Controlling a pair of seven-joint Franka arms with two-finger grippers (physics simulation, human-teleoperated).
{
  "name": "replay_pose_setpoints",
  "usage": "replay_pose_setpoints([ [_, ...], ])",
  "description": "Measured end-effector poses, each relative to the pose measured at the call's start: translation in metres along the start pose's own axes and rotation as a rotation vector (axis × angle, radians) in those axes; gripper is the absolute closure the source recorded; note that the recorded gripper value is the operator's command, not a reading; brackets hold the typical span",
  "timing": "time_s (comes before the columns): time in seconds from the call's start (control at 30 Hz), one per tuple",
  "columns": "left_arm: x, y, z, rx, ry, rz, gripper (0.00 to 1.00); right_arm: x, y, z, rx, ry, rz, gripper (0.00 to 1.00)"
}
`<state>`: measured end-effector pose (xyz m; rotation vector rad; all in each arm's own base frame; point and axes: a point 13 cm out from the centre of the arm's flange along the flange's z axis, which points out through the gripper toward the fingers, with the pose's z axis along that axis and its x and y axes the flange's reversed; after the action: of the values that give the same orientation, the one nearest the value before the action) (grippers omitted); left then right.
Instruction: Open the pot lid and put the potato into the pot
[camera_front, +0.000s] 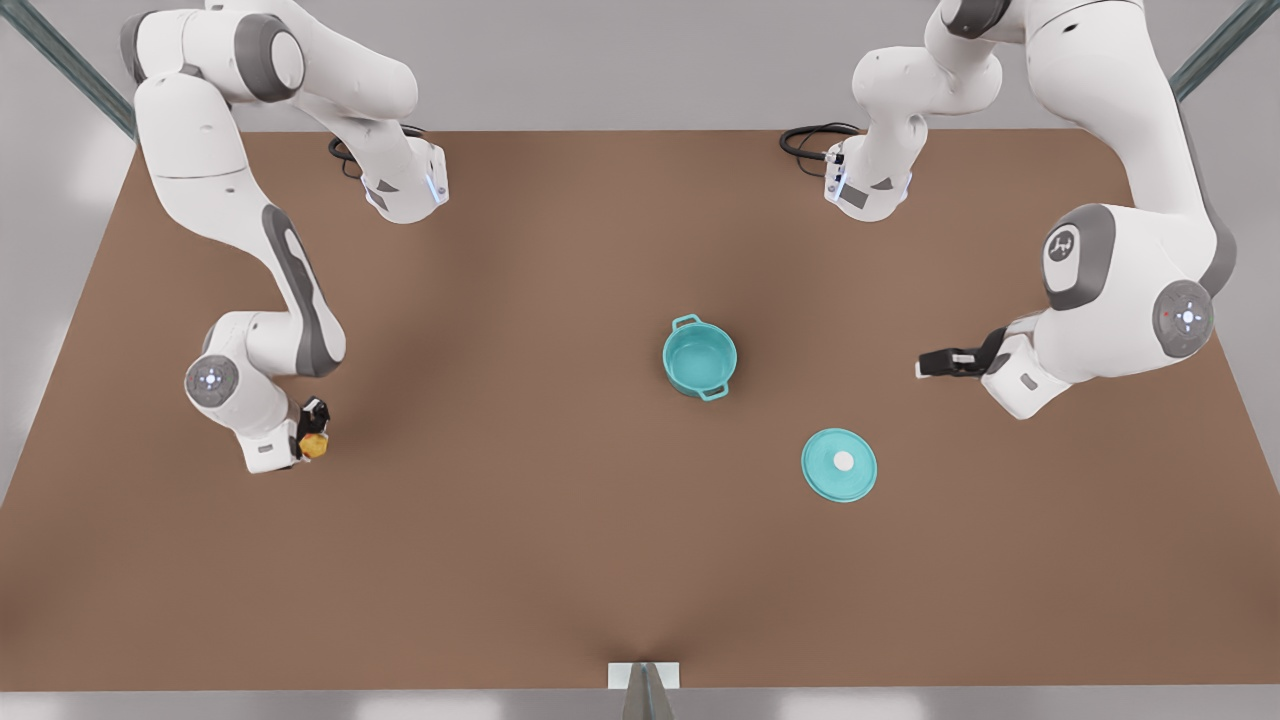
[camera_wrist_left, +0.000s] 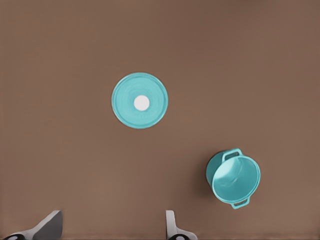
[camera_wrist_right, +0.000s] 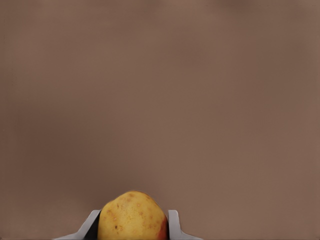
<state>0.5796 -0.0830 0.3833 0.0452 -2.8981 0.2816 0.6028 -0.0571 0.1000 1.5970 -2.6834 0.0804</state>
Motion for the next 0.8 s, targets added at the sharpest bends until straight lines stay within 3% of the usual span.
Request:
replay_pose_setpoints([
  [0.23,0.002,0.000,0.001,-0.003,0.011,0.015,0.00,-0.112,0.060,-0.062,-0.086,-0.089,-0.094,0.53],
  [0.63,-0.003,-0.002,-0.001,-0.018,-0.011,0.038,0.00,-0.330,0.299,-0.153,-0.222,-0.147,-0.349,0.52],
  [0.8,-0.006,0.000,-0.002,-0.031,-0.024,0.041,0.00,-0.411,0.387,-0.168,-0.279,-0.184,-0.344,0.52],
])
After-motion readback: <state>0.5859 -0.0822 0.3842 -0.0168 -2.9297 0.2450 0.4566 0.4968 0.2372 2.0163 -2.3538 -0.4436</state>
